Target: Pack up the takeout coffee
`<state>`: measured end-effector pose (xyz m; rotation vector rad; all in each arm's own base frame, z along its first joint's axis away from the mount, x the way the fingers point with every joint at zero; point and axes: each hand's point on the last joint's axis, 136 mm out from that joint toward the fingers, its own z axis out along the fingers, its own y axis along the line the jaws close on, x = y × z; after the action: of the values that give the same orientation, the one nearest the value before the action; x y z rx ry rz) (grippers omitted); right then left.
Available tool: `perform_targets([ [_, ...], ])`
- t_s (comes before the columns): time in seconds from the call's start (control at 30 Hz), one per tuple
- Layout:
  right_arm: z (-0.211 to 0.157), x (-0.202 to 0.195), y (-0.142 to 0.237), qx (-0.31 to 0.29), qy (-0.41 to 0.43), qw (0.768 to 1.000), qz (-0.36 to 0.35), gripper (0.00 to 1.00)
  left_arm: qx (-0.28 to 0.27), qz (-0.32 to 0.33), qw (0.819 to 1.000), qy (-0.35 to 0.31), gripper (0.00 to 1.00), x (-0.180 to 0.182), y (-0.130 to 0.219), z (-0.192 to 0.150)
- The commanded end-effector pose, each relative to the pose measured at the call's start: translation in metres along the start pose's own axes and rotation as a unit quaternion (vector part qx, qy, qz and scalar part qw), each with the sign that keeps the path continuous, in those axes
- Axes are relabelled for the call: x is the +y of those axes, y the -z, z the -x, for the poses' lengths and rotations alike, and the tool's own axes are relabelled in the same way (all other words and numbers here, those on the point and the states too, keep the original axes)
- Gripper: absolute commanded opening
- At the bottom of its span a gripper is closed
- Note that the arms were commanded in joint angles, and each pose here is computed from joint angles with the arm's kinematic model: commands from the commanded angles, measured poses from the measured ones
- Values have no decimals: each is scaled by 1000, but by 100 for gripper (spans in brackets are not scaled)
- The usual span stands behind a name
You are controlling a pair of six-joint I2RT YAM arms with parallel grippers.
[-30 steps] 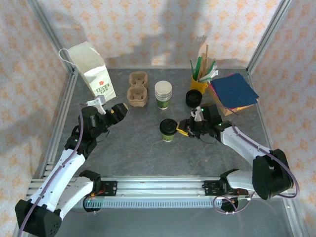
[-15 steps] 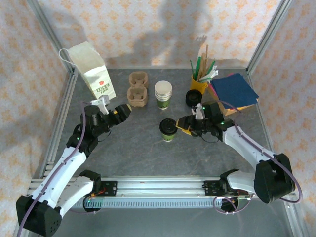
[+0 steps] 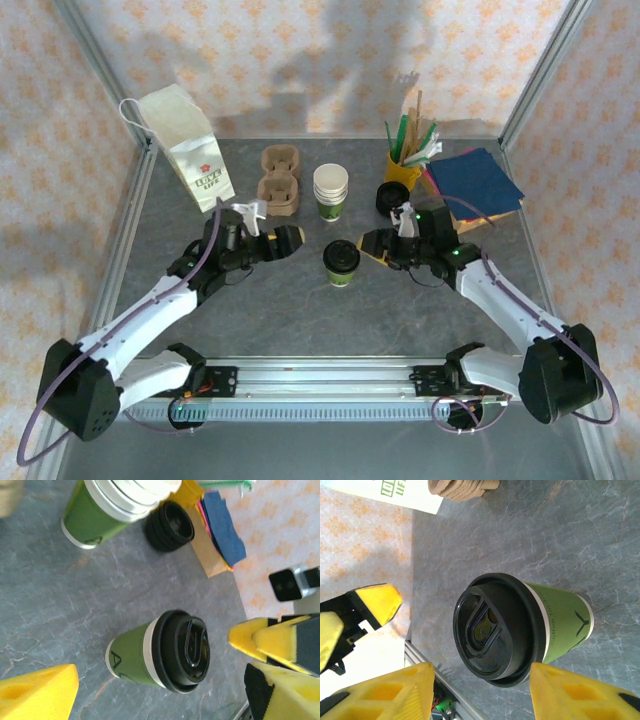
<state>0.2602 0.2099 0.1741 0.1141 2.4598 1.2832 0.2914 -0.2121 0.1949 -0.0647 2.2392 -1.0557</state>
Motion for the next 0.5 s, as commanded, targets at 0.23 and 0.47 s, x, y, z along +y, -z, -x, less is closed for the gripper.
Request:
perform_targets([
  [0.23, 4, -9, -3, -28, 2, 1000, 4, 52, 31, -43, 997, -50, 88, -33, -23, 0],
  [0.47, 2, -14, -12, -17, -7, 1000, 11, 52, 64, -18, 995, -80, 87, -29, -44, -8],
])
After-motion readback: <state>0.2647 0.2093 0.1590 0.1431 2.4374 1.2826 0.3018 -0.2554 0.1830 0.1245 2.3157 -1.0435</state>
